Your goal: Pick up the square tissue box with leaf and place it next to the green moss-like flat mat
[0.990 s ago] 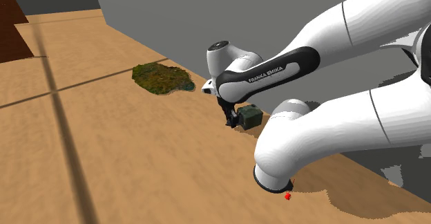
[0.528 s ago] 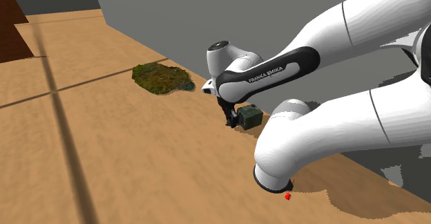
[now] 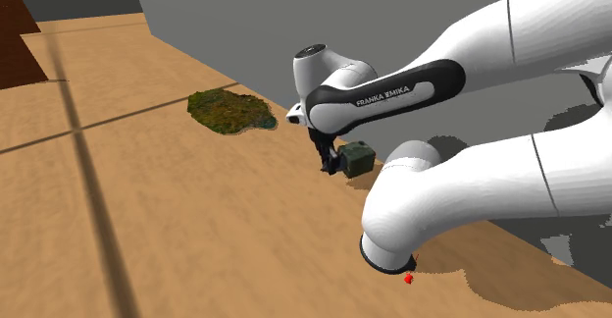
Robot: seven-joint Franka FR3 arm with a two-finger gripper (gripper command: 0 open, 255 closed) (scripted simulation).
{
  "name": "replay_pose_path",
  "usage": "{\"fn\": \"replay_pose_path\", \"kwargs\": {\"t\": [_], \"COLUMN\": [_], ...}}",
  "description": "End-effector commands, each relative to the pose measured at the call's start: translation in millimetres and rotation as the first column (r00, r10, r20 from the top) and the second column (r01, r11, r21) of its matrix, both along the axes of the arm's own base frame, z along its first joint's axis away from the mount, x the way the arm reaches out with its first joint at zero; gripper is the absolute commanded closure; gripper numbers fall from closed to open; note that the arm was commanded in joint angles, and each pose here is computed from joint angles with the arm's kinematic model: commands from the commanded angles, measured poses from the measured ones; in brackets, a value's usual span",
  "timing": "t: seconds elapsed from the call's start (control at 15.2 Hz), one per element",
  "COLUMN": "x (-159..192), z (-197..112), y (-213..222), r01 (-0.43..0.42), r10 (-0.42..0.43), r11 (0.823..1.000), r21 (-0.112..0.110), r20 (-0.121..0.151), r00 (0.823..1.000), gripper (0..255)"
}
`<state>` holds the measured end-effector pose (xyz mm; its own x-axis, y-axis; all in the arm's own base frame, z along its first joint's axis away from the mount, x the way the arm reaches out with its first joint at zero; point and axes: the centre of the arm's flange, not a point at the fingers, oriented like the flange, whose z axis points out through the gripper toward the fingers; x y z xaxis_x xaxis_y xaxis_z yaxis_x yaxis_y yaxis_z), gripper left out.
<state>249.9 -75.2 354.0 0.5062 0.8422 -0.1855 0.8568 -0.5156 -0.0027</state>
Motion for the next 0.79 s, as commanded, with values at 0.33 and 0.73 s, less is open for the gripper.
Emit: {"fn": "replay_pose_path", "kwargs": {"t": [0.33, 0.73], "x": [1, 1], "z": [39, 71], "y": [-1, -1], "r01": [0.0, 0.0], "r10": [0.0, 0.0], "r11": [1.0, 1.0], "r21": [0.0, 0.0], "r20": [0.0, 0.0], "r00": [1.0, 1.0], "gripper": [255, 255]}}
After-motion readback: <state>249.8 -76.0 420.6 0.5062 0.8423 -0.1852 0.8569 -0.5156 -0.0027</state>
